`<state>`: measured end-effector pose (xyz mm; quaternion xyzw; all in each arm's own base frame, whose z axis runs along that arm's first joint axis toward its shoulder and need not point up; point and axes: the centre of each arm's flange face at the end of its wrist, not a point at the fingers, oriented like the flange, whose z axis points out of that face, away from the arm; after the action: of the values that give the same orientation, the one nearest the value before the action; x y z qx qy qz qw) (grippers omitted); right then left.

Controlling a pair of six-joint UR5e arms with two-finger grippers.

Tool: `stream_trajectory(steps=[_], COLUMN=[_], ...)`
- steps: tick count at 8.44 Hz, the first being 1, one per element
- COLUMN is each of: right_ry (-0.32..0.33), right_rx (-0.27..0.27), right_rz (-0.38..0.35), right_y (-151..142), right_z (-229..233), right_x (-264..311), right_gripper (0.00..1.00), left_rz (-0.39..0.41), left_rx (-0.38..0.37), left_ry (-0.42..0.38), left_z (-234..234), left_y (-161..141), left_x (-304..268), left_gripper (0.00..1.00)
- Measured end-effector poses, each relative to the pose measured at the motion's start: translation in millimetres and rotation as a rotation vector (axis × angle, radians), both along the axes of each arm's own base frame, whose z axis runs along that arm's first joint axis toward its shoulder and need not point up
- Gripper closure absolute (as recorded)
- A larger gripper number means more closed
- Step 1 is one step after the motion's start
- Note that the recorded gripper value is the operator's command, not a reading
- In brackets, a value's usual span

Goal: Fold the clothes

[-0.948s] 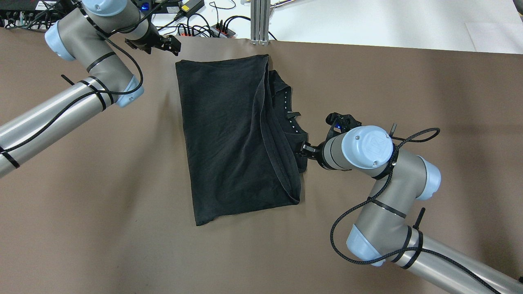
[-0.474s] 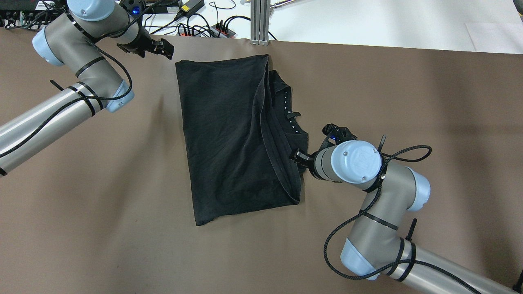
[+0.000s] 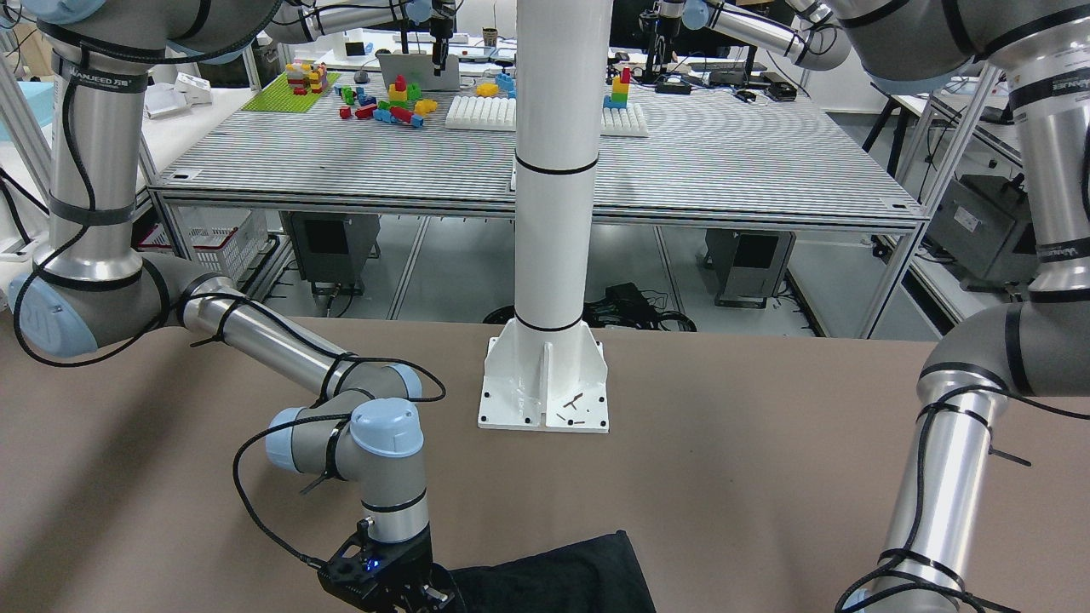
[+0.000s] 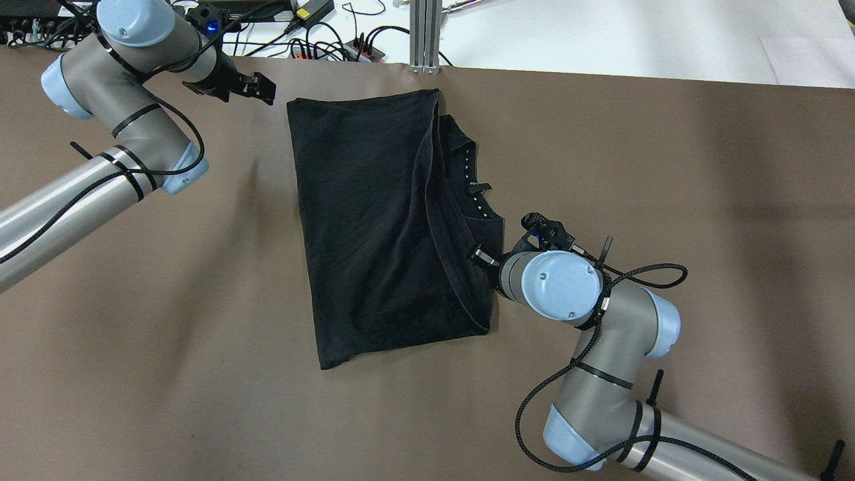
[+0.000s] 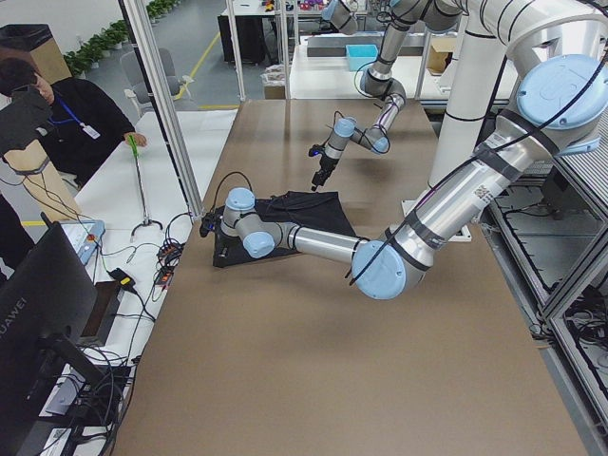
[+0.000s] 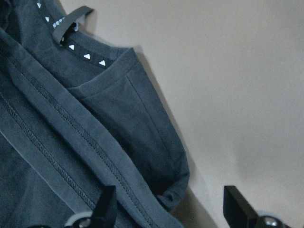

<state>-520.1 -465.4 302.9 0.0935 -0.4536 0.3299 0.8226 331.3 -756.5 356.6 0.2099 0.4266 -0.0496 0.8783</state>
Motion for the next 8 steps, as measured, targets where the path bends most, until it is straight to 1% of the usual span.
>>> stream_trajectory(steps=[2,3,4,5,6,7,8], right_ry=[-0.005,-0.006,-0.010,-0.015,-0.021,-0.027,-0.035], right_rx=[0.007,0.007,0.007,0.007,0.007,0.008,0.001], right_rz=[0.005,0.002,-0.001,-0.003,-0.015,-0.025,-0.026], right_y=[-5,-3,-1,2,9,15,19], right_z=[3,3,2,1,-1,-2,-3], right_x=[-10,-14,-15,-16,-21,-26,-29], right_gripper=[0.28,0.28,0.31,0.39,0.59,0.89,0.93], left_rz=[0.000,0.001,0.001,0.001,0.001,0.000,-0.001], left_rx=[-0.001,-0.001,-0.002,-0.002,-0.003,-0.006,-0.008], left_ry=[0.000,0.000,0.000,0.000,-0.001,-0.002,-0.003], left_z=[1,1,2,2,2,5,8], left_y=[2,2,2,2,2,3,4], left_x=[0,0,0,0,0,-1,-1], left_gripper=[0.05,0.05,0.05,0.05,0.05,0.05,0.05])
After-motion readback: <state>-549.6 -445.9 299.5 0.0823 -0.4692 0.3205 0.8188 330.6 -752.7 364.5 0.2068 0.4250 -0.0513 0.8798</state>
